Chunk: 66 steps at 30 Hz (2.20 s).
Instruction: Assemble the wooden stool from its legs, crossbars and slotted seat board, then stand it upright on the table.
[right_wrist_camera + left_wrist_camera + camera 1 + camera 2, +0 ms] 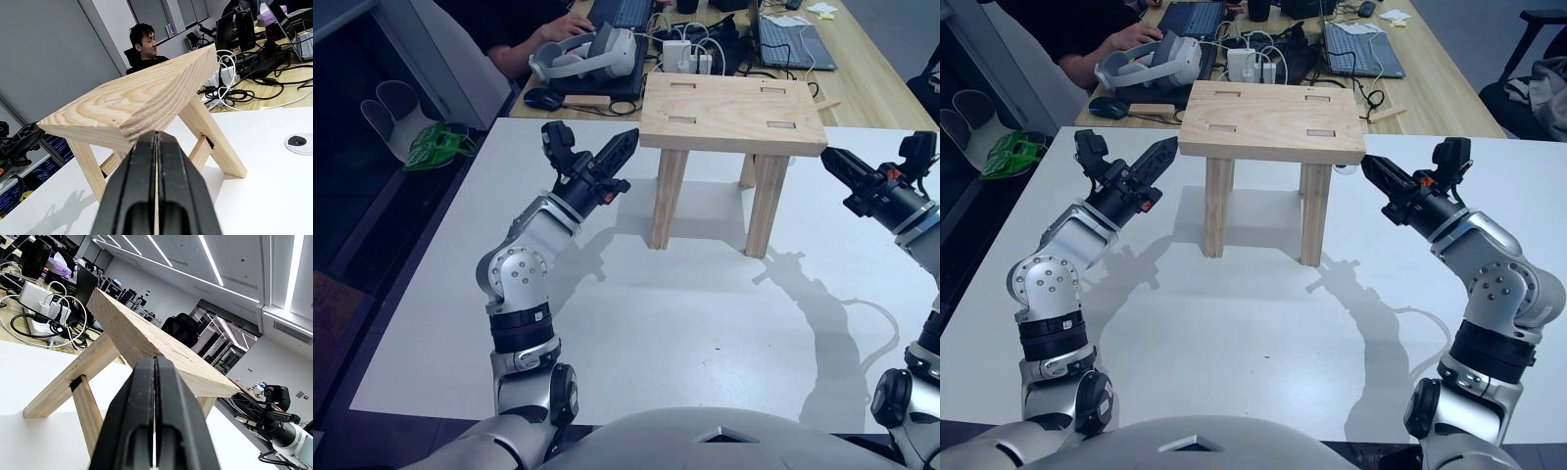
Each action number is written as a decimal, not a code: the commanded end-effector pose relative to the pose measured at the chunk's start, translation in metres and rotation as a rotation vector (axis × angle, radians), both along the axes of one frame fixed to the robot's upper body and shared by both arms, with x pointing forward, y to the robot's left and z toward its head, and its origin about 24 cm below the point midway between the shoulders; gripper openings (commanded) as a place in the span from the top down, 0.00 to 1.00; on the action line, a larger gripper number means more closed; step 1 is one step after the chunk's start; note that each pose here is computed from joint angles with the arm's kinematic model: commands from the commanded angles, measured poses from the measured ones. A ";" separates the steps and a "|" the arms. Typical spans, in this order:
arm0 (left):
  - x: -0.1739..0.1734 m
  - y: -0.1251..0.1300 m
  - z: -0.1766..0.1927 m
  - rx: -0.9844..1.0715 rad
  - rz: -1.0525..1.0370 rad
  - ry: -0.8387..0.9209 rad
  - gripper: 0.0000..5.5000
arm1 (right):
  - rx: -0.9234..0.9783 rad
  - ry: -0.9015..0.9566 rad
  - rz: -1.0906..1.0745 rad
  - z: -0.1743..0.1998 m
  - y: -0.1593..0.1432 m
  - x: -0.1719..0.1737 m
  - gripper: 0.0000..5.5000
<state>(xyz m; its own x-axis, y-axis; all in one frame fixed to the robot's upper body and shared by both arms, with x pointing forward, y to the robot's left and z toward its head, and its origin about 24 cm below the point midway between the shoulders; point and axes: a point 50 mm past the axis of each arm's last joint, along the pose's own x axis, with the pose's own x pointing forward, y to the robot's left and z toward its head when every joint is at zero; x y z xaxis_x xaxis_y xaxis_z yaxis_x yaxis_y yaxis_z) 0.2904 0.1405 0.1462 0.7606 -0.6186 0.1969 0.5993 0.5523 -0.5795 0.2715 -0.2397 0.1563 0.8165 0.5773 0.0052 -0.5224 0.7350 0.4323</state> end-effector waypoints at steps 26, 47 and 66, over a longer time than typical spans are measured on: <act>0.045 -0.008 -0.096 0.424 0.630 0.362 1.00 | -0.455 0.434 -0.729 -0.195 -0.047 -0.037 0.99; 0.074 -0.051 -0.098 0.308 0.634 0.281 1.00 | -0.376 0.437 -0.749 -0.200 -0.074 -0.019 0.99; 0.079 -0.042 -0.088 0.420 0.698 0.145 1.00 | -0.563 0.184 -0.633 -0.178 -0.030 0.024 0.99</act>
